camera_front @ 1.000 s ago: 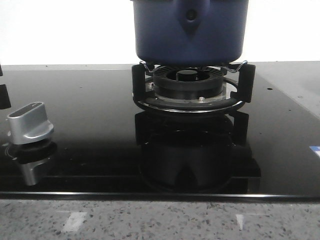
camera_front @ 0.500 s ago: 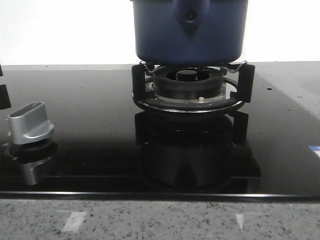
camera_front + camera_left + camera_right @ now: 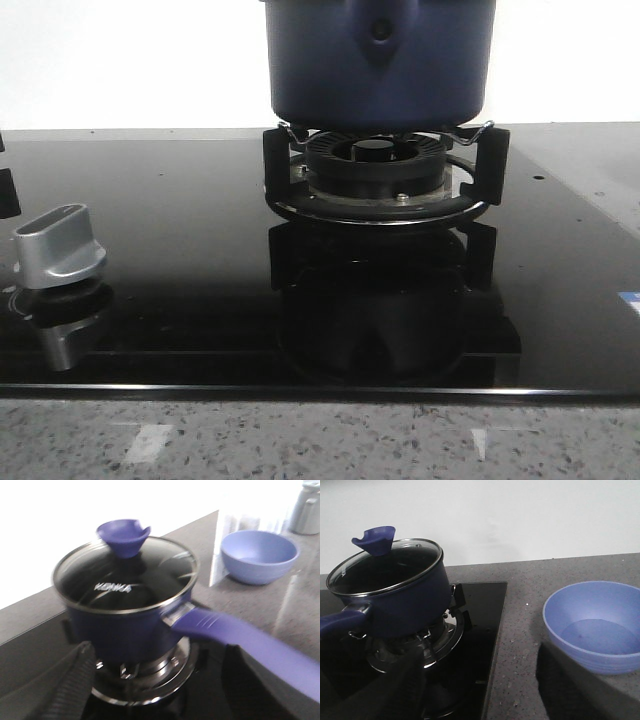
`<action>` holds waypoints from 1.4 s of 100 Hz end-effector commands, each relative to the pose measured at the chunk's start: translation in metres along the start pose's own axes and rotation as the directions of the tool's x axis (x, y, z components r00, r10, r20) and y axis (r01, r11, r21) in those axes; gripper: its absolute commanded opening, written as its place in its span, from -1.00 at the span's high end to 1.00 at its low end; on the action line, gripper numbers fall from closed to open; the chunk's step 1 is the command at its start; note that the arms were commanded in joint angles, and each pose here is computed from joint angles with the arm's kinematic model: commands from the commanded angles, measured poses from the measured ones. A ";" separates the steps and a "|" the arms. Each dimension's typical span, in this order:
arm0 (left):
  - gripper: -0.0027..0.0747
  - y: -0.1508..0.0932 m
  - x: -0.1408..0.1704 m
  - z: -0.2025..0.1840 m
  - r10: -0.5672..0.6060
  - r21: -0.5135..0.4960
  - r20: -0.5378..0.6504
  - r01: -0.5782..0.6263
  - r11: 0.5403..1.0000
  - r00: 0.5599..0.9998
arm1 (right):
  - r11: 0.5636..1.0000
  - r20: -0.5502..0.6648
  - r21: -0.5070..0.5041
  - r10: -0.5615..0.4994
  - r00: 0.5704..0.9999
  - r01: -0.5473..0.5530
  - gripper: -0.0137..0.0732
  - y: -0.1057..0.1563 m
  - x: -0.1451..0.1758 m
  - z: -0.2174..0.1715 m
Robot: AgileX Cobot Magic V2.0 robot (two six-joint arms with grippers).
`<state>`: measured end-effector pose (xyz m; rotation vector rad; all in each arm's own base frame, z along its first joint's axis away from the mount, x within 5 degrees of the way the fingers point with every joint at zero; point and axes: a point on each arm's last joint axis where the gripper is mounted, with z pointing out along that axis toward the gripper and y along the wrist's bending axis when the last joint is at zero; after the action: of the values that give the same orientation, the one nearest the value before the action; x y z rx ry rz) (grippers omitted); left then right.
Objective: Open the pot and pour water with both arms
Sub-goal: 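Grasp the purple lid knob with the left gripper and lift the lid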
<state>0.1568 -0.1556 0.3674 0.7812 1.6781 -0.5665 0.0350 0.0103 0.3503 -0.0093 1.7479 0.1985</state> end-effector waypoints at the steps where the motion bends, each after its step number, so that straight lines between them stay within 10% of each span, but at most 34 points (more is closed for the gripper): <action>1: -0.28 -0.002 -0.027 0.002 -0.048 0.008 0.104 0.048 0.999 0.993 | 1.000 0.068 0.000 -0.018 0.998 0.018 -0.32 0.001 -0.014 0.000; 18: -0.17 -0.010 -0.042 0.013 -0.179 0.131 0.023 0.175 0.976 0.984 | 1.000 0.052 -0.001 -0.018 0.998 0.018 -0.32 0.001 -0.013 0.000; 33: -0.17 -0.017 -0.061 0.017 -0.358 0.347 -0.119 0.376 0.859 0.926 | 1.000 0.050 -0.001 -0.018 0.999 0.018 -0.32 0.001 -0.013 0.000; 49: -0.17 -0.009 -0.093 0.010 -0.331 0.561 0.034 0.256 0.787 0.943 | 1.000 0.038 -0.001 -0.018 0.999 0.018 -0.32 0.001 -0.012 0.000; 75: -0.21 0.031 -0.095 0.016 -0.081 0.340 0.243 -0.007 0.940 0.967 | 1.000 -0.017 -0.002 -0.018 1.000 0.018 -0.32 0.001 -0.007 0.000; 140: -0.36 0.068 -0.047 0.107 -0.021 0.247 0.193 -0.028 0.969 0.981 | 1.000 -0.098 -0.003 -0.019 0.995 0.019 -0.32 0.001 0.000 0.000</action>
<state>0.2826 -0.1989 0.3683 0.9506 1.5291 -0.8114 0.0321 0.0117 0.3362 -0.0303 1.9114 0.1989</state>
